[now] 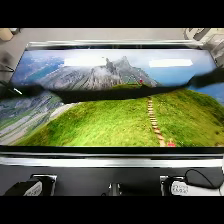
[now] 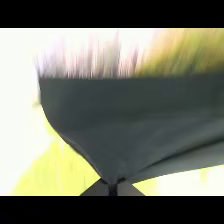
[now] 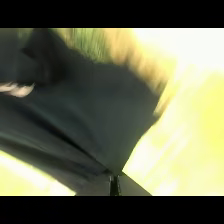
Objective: Fold the shirts.
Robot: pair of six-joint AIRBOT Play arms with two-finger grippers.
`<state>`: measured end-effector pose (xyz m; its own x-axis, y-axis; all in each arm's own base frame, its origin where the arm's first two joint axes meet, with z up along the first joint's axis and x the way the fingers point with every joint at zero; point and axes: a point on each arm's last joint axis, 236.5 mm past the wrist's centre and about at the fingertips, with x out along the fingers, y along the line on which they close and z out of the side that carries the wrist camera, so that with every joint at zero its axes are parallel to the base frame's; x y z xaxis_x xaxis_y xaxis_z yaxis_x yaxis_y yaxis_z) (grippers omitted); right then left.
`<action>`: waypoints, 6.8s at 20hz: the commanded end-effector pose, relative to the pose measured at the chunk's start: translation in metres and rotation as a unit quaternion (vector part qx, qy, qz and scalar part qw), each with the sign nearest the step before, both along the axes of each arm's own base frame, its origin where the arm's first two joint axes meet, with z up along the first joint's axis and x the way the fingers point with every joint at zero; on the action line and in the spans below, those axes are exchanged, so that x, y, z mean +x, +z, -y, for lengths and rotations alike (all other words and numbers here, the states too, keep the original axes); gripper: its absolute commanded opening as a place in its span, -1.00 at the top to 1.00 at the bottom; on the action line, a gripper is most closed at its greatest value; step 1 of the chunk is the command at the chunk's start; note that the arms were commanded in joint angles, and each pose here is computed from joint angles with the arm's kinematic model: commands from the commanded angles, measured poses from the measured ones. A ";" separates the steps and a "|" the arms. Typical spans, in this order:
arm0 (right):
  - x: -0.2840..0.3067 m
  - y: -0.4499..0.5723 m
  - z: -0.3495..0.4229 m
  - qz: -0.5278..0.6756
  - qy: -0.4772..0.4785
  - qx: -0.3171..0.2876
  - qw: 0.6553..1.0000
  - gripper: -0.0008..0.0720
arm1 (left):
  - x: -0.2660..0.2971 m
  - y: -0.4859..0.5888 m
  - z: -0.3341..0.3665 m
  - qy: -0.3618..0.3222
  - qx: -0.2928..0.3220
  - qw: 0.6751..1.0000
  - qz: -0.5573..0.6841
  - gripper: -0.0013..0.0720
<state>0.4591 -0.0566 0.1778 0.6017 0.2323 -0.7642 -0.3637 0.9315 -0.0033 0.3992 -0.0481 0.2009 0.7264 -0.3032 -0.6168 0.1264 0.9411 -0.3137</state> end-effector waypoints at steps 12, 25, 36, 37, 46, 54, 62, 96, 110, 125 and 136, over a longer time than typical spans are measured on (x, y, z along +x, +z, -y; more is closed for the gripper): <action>-0.275 0.392 -0.048 0.533 -0.094 -0.233 0.808 0.95 | -0.237 0.399 -0.026 0.114 0.045 0.854 0.506 0.91; -0.095 0.085 -0.008 -0.019 0.011 -0.081 0.996 0.95 | -0.029 0.073 -0.053 0.060 0.112 0.992 -0.021 0.90; 0.120 -0.150 -0.058 -0.057 0.002 -0.060 0.997 0.95 | 0.106 -0.188 -0.070 0.046 0.104 0.971 -0.211 0.90; 0.132 -0.152 -0.056 -0.039 -0.009 -0.057 0.998 0.95 | 0.118 -0.193 -0.071 0.050 0.103 0.972 -0.203 0.90; 0.112 -0.163 -0.052 -0.080 0.032 -0.094 0.992 0.95 | 0.109 -0.215 -0.063 0.005 0.106 0.963 -0.249 0.90; 0.005 -0.235 -0.054 -0.327 0.072 -0.082 0.939 0.95 | 0.015 -0.273 -0.041 -0.056 0.073 0.904 -0.419 0.90; 0.004 -0.239 -0.051 -0.331 0.061 -0.085 0.938 0.95 | 0.001 -0.278 -0.025 -0.069 0.037 0.892 -0.444 0.90; -0.160 -0.198 -0.027 -0.404 0.022 -0.013 0.915 -0.25 | -0.177 -0.315 0.000 0.010 -0.064 0.886 -0.460 0.89; -0.244 -0.287 -0.112 -0.401 -0.029 0.143 0.904 -0.12 | -0.173 -0.300 0.000 -0.006 -0.055 0.900 -0.433 0.90; -0.200 -0.254 -0.103 -0.301 -0.002 0.119 0.946 0.95 | -0.149 -0.273 -0.006 -0.013 -0.040 0.924 -0.380 0.90; -0.019 -0.150 -0.080 -0.108 -0.022 0.141 0.984 0.96 | -0.012 -0.201 -0.015 0.020 -0.082 0.961 -0.262 0.90</action>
